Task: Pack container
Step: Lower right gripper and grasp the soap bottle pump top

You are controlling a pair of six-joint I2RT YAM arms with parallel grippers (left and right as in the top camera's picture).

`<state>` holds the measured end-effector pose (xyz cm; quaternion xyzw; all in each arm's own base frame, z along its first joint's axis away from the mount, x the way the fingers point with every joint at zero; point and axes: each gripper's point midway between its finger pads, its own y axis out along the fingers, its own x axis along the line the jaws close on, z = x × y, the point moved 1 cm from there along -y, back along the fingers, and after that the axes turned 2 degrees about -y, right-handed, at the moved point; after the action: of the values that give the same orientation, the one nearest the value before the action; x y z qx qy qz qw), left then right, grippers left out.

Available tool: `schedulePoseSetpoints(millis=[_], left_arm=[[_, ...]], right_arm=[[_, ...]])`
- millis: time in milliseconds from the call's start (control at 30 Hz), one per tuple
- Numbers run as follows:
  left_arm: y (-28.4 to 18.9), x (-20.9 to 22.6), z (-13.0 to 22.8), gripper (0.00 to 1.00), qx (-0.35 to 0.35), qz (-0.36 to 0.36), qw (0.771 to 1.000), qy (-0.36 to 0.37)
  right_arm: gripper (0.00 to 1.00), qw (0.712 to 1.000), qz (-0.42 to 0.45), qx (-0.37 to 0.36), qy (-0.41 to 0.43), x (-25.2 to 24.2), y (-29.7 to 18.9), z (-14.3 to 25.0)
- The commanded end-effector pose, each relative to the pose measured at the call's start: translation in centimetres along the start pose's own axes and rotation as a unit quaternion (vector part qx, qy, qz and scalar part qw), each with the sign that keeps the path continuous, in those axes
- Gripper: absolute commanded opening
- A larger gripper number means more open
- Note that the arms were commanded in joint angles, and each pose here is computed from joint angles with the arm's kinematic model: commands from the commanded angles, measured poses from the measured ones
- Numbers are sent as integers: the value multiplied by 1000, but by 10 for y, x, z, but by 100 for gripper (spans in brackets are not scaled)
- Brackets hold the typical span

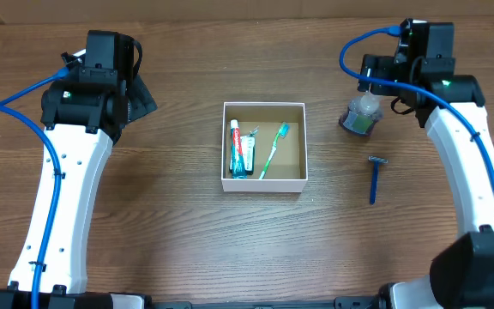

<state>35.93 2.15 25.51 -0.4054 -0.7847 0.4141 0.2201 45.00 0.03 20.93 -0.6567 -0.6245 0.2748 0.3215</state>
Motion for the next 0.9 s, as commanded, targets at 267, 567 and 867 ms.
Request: schedulePoseSetpoints(millis=[267,567,867], left_arm=[[-4,0,-3,100,-7,4,1000,7],[-4,0,-3,100,-7,4,1000,7],[-4,0,-3,100,-7,4,1000,7]], right_arm=[[80,998,13,51,17,-5,39,22],[62,998,14,60,16,-5,41,26],[64,997,15,79,16,-5,46,35]])
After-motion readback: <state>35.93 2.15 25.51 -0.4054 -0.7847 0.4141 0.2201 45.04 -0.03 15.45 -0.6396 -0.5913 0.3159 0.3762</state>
